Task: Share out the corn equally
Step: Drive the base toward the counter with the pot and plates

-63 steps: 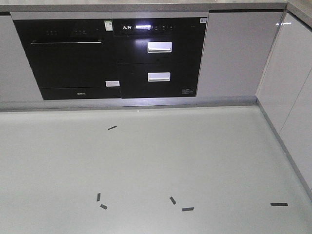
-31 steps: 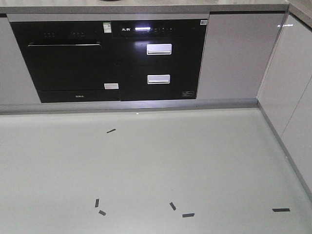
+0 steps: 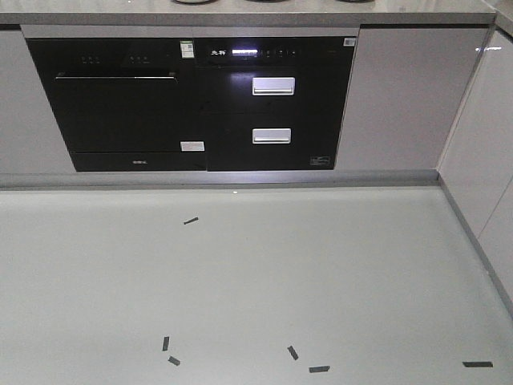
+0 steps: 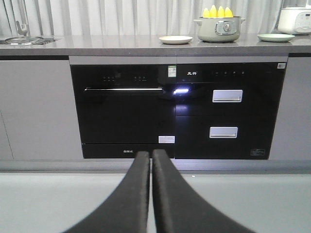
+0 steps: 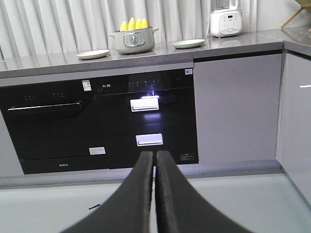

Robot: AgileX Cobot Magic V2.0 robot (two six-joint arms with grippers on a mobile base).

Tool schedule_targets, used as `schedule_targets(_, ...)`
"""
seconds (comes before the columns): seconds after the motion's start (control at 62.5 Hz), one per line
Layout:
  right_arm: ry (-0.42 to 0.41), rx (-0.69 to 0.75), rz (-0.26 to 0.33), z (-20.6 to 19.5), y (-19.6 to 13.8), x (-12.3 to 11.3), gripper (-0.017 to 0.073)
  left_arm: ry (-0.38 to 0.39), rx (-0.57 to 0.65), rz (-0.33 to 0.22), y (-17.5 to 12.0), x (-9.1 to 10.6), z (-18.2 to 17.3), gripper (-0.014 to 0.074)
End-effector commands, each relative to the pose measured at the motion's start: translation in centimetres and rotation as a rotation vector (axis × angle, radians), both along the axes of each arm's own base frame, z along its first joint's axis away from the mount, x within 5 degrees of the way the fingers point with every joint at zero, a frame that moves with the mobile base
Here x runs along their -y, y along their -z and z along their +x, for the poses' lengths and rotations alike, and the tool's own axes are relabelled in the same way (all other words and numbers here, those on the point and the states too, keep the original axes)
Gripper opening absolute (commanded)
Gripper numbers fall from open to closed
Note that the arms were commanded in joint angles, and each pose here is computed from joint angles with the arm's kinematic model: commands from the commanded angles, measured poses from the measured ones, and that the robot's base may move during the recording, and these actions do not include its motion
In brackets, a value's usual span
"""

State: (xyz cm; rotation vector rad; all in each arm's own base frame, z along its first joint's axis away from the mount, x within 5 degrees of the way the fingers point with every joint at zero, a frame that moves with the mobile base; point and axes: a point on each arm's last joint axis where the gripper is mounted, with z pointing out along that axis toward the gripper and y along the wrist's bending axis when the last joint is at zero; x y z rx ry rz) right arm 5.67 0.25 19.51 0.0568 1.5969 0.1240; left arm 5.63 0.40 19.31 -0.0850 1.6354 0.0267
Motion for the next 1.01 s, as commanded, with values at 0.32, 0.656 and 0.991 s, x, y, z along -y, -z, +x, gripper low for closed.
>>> schedule_targets(0.32, 0.005, 0.065, -0.005, 0.03, -0.34, 0.03, -0.0002, 0.000, 0.071, -0.005, -0.25, 0.01, -0.04, -0.0007)
schedule_targets(0.656, 0.005, 0.065, -0.005, 0.03, -0.34, 0.03, -0.0002, 0.000, 0.071, -0.005, -0.25, 0.01, -0.04, -0.0007)
schedule_targets(0.991, 0.005, 0.065, -0.005, 0.03, -0.34, 0.03, -0.0002, 0.000, 0.071, -0.005, -0.25, 0.01, -0.04, -0.0007)
